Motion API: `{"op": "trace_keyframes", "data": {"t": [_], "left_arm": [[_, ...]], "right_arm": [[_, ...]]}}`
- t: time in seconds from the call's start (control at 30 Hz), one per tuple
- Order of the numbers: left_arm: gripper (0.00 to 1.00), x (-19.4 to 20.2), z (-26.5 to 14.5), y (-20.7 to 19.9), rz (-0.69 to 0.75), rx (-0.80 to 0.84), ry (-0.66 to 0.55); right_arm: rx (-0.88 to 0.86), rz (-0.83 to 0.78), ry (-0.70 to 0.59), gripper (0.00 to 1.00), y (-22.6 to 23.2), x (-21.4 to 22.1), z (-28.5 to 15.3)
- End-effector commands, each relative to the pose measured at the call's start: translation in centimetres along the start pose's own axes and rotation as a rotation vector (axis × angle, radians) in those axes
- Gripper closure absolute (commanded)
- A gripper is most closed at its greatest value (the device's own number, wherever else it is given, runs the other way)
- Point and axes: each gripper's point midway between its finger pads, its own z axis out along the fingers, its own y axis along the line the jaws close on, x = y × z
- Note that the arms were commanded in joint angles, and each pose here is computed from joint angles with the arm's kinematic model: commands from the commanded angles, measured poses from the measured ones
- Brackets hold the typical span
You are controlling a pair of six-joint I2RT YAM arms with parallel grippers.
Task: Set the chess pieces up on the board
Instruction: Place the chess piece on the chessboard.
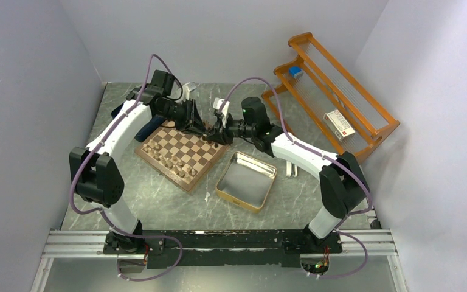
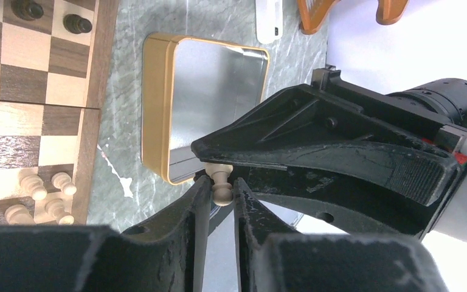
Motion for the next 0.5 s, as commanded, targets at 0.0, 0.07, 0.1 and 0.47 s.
{"op": "trace_keyframes", "data": {"t": [0.0,0.07,0.1,0.47], "left_arm": [[0.78,0.0,-0.4,-2.3,0.026,0.057,-0.003],[0.82,-0.5,-0.6,-2.1,0.033,0.025,-0.019],[0.83,-0.6,-0.7,-1.9,0.039,0.004,-0.022],[0.86,-2.1,-1.5,-1.1,0.033,-0.108,-0.091]], "right_arm": [[0.055,-0.043,-0.099,0.96,-1.9,-4.0,0.6],[0.062,-0.026,-0.095,0.96,-2.1,-3.8,0.7],[0.068,-0.013,-0.094,0.96,-2.2,-3.7,0.7],[0.066,0.108,-0.128,0.56,-0.5,-3.9,-0.6]]}}
